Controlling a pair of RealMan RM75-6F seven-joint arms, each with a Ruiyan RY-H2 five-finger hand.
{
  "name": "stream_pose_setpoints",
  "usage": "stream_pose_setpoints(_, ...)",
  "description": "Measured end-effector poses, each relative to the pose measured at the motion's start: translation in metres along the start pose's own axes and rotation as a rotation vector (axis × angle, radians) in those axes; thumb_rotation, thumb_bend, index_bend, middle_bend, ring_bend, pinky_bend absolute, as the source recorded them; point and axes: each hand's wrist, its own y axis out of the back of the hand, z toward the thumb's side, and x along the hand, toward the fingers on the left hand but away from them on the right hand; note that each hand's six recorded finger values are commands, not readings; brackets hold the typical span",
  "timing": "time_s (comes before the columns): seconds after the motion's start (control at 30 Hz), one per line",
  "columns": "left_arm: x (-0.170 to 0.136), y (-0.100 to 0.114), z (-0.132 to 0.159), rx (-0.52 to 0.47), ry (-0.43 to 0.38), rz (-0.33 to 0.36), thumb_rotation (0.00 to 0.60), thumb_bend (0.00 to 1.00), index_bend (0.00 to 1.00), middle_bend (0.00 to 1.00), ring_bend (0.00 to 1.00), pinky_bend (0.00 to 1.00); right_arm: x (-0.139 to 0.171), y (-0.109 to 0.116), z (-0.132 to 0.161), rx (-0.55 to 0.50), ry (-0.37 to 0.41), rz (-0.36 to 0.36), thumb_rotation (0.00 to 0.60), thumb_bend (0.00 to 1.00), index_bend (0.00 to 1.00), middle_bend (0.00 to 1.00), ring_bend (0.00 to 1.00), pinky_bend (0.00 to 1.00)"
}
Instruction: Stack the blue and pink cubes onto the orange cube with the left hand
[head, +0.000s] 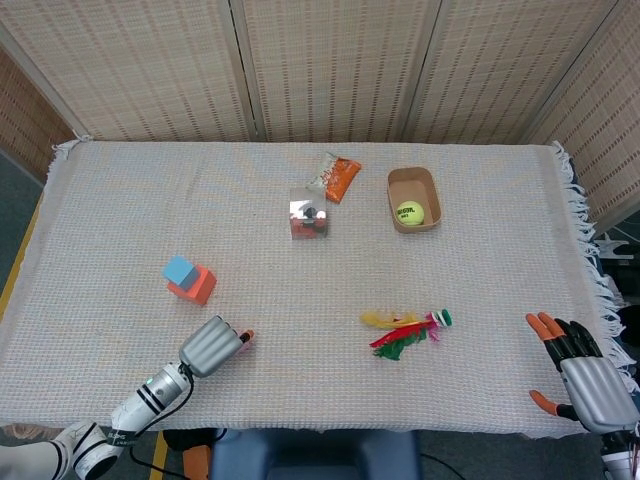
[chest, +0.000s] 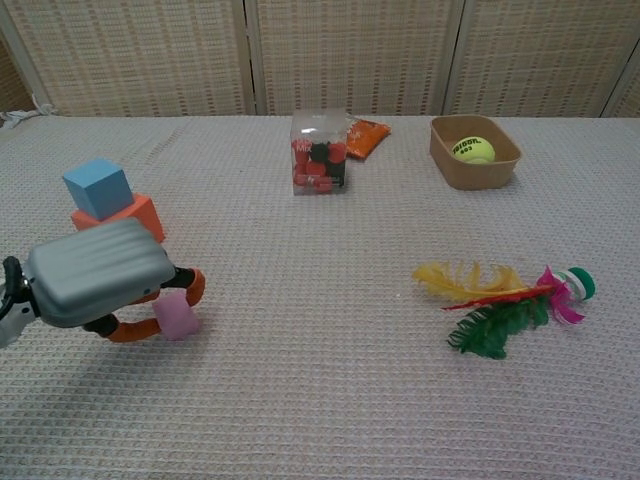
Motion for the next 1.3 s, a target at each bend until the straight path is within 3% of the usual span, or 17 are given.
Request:
stream_pose_setpoints(0.3,-0.022,0.018,-0.032,-0.205,0.093,0.003,0.6,0.33,0.57,1.0,1.0,1.0,-0.001,-0.001,0.0,0.002,-0.001,0.006,0.6,0.09,0.0,0.0,0.0,0.0)
stream_pose_setpoints(0.57,-0.071,0.055,-0.088,-0.196,0.271,-0.044,0.6,0.32,0.59,1.0,1.0,1.0,-0.003,-0.004,0.003,0.01,0.004,0.015,0.6,0.09,0.0,0.0,0.0,0.0)
stream_pose_setpoints(0.8,-0.1,0.092,-0.133,-0.127,0.4,-0.089,0.6,0.32,0.58,1.0,1.0,1.0,-0.005,-0.01,0.007,0.018,0.012,0.032,0.6,0.09,0.0,0.0,0.0,0.0)
stream_pose_setpoints(1.07,-0.08,0.103,-0.16,-0.136,0.42,-0.094,0.6,0.32,0.58,1.0,1.0,1.0,-0.008,-0.005,0.008,-0.004,0.022,-0.006,0.6,0.09,0.0,0.0,0.0,0.0)
stream_pose_setpoints(1.3,-0.041,0.104,-0.159,-0.161,0.369,-0.072,0.6,0.32,0.57,1.0,1.0,1.0,-0.01,-0.004,0.005,-0.014,0.012,-0.011,0.6,0.09,0.0,0.0,0.0,0.0)
